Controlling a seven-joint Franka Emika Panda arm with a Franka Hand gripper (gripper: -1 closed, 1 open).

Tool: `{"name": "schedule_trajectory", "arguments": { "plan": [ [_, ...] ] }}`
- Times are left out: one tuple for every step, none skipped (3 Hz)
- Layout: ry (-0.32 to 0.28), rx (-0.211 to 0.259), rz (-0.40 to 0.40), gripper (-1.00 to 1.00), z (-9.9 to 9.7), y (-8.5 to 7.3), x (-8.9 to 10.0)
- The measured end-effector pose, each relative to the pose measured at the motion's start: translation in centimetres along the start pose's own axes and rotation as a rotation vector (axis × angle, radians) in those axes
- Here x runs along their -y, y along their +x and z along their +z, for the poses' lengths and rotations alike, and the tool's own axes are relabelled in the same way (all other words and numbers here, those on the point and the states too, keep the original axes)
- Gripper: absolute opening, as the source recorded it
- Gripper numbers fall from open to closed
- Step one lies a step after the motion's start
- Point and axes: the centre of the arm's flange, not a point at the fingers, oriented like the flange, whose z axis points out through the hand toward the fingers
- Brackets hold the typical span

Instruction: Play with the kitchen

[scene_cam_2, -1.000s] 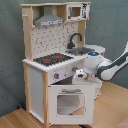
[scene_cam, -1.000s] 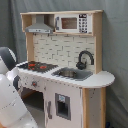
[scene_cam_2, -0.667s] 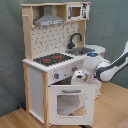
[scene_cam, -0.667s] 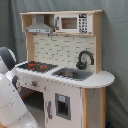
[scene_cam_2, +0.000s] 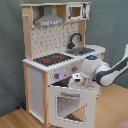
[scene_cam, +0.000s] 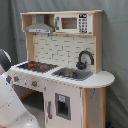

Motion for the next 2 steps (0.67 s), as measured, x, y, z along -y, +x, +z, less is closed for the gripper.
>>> {"name": "schedule_trajectory", "arguments": {
  "plan": [
    [-0.019,-0.004,0.102,-1.0,-0.72,-0.68,-1.56],
    [-0.02,-0.002,0.106,1.0,-0.75,-0.77,-1.68]
  ]
}}
